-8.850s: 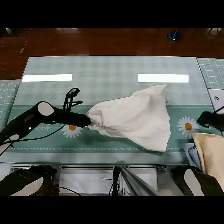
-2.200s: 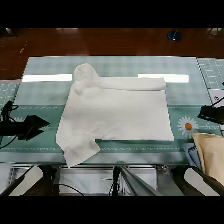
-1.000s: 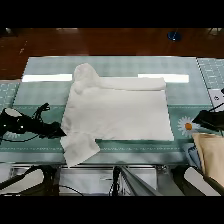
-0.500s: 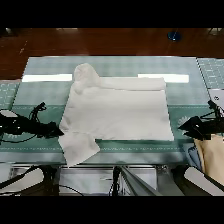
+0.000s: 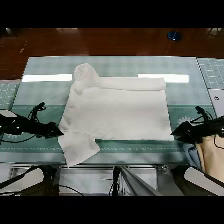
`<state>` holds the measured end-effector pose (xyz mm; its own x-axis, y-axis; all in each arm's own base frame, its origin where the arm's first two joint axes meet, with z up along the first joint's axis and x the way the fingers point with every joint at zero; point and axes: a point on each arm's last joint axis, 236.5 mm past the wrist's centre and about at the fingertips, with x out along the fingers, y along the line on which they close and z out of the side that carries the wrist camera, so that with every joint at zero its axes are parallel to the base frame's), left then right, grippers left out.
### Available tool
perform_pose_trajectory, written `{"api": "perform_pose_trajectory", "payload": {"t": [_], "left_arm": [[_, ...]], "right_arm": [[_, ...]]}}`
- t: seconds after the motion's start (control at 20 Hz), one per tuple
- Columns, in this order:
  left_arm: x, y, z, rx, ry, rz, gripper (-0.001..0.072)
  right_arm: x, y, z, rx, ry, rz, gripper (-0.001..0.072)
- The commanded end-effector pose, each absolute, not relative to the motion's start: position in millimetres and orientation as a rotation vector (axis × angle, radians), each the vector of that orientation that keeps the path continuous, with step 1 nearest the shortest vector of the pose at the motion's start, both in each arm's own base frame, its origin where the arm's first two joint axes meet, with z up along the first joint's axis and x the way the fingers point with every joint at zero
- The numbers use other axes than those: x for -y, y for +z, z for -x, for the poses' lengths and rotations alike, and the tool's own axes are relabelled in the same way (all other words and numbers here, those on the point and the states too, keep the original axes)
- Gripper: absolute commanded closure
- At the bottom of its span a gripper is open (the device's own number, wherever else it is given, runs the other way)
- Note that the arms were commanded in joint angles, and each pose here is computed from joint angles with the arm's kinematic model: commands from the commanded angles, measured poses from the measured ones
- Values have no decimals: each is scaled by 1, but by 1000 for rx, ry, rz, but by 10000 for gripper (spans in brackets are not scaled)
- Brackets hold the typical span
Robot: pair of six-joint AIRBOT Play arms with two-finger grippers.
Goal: Fold the shirts.
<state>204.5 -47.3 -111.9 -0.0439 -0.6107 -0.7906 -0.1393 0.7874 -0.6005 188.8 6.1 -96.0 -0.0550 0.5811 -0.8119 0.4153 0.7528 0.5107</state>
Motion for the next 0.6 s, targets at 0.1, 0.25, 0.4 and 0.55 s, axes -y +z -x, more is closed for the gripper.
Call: {"api": "perform_pose_trajectory", "payload": {"t": [0.1, 0.25, 0.4, 0.55], "left_arm": [[49, -111, -203, -1601, -431, 618, 677], [50, -109, -205, -1592, -433, 627, 678], [54, -87, -225, -1512, -476, 637, 680], [58, 2, -291, -1205, -554, 613, 682]], "right_arm": [[-14, -115, -212, -1629, 77, -749, 399], [-31, -108, -240, -1526, 112, -811, 692], [-48, -60, -274, -1355, 264, -838, 692], [-50, 38, -314, -1089, 371, -752, 693]]}}
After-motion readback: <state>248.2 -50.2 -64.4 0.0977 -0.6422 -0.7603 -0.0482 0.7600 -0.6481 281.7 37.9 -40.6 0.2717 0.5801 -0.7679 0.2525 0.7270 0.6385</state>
